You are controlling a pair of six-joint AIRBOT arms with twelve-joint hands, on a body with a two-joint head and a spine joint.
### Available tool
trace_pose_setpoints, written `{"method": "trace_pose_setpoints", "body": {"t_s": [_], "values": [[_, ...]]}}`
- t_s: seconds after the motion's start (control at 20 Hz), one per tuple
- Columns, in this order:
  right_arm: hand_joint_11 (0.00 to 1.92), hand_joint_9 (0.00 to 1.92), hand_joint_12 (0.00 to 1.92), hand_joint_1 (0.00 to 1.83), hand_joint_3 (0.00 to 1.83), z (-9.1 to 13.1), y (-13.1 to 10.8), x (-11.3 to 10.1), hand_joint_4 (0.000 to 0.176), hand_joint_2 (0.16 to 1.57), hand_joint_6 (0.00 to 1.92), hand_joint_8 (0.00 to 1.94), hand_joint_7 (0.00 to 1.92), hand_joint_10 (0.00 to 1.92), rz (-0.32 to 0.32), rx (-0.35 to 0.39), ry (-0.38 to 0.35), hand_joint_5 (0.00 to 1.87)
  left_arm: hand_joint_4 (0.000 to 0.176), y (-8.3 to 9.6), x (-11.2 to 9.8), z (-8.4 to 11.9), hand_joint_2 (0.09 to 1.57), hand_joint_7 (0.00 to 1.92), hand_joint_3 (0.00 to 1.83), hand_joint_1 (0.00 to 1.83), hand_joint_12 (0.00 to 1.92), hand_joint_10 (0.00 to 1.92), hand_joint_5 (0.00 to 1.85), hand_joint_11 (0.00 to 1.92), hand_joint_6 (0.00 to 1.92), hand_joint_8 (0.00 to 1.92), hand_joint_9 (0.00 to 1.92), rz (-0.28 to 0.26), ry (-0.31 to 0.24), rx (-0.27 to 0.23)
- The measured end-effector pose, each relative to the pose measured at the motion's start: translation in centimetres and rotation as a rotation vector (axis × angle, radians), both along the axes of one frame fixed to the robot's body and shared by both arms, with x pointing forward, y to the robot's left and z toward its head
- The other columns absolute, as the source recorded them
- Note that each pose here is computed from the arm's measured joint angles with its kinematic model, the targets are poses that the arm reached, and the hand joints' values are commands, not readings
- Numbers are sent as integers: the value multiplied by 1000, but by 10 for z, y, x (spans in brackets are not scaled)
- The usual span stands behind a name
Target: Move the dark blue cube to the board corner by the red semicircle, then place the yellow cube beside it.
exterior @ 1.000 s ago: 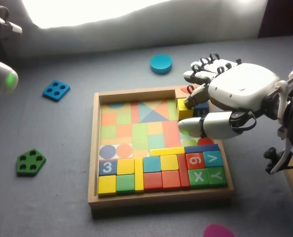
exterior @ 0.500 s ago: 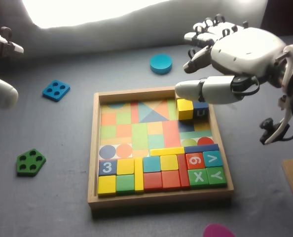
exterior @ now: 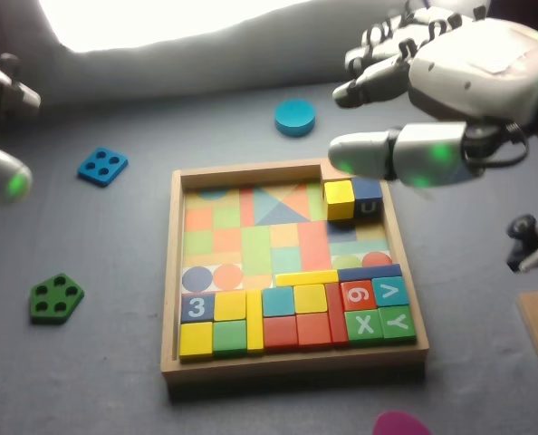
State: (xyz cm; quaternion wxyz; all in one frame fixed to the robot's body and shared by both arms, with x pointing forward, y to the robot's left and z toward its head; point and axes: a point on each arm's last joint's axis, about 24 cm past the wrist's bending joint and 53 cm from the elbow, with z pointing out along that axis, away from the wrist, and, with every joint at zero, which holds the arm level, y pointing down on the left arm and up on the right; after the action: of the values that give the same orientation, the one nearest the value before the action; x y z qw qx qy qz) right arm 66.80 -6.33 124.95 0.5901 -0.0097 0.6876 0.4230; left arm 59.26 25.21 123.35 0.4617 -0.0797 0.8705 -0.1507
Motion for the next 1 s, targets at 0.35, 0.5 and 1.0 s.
{"method": "trace_pose_setpoints", "body": {"t_s": [0.35,0.5,1.0], "values": [[263,455,1882,440,2,16,-5,-29,0,1269,300,539,718,1422,20,1,-4,620,0,2,-1,0,1286,877,0,497,1655,1180,624,486,27,193,638,5,-3,-2],[341,490,1919,441,3,17,0,-31,0,1279,840,1146,623,1656,29,7,-5,563,0,0,-1,2,1312,718,1,522,1706,1357,723,554,44,815,692,0,-7,-15],[324,495,1921,359,4,12,9,-34,0,1304,1370,1566,628,1818,50,1,3,566,176,1,-1,2,1358,714,0,740,1779,1481,540,669,1633,1336,828,4,-9,-9]]}}
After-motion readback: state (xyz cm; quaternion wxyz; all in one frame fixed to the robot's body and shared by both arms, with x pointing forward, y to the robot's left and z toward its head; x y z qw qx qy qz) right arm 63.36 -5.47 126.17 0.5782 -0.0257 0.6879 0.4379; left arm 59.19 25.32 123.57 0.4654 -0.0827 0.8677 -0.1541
